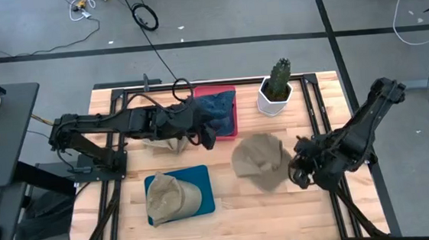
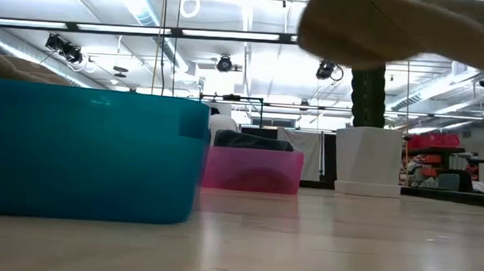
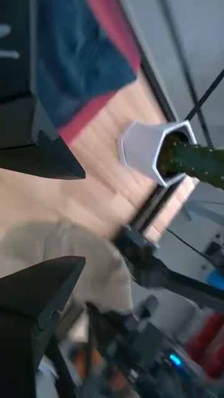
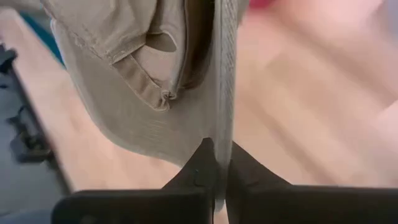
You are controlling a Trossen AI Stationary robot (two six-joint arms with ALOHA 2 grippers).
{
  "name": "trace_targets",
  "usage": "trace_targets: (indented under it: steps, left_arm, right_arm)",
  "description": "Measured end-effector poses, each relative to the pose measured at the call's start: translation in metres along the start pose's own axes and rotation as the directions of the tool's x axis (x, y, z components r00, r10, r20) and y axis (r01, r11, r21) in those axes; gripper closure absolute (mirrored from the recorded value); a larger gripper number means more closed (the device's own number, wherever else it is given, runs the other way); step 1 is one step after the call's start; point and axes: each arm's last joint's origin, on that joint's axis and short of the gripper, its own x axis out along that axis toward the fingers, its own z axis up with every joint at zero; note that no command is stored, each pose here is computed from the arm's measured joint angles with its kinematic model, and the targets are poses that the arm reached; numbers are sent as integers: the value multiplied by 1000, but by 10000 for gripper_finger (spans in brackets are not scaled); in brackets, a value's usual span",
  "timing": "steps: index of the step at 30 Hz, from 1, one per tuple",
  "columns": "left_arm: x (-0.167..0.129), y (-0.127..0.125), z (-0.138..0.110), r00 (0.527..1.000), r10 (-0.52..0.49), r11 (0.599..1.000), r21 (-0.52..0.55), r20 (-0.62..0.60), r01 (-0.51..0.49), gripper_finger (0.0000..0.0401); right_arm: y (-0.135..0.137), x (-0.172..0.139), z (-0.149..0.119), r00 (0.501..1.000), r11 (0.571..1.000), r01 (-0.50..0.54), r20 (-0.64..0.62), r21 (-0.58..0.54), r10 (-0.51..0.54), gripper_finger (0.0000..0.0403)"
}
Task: Pick & Place hat
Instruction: Put the bottom right brown cap into the blue bin
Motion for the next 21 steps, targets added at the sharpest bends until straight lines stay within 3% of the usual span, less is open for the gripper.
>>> trace_targets:
  steps: [7,14,19,21]
  left_arm:
    - [5,6,10,999,-52,956,-287,14,54,186]
    - [9,15,17,989,-137,912,-397,-50,106,186]
    - [10,17,18,979,-189,880,-457,-81,132,185]
    - [10,17,19,979,-188,885,-446,-80,134,185]
  right_arm:
    - [6,-11,37,983,971,136,149,-194,-108,397]
    - [14,-5,62,951,875,275,247,-399,-186,397]
    - [11,0,71,922,821,360,303,-443,-241,397]
    - [10,0,74,913,809,380,322,-448,-250,397]
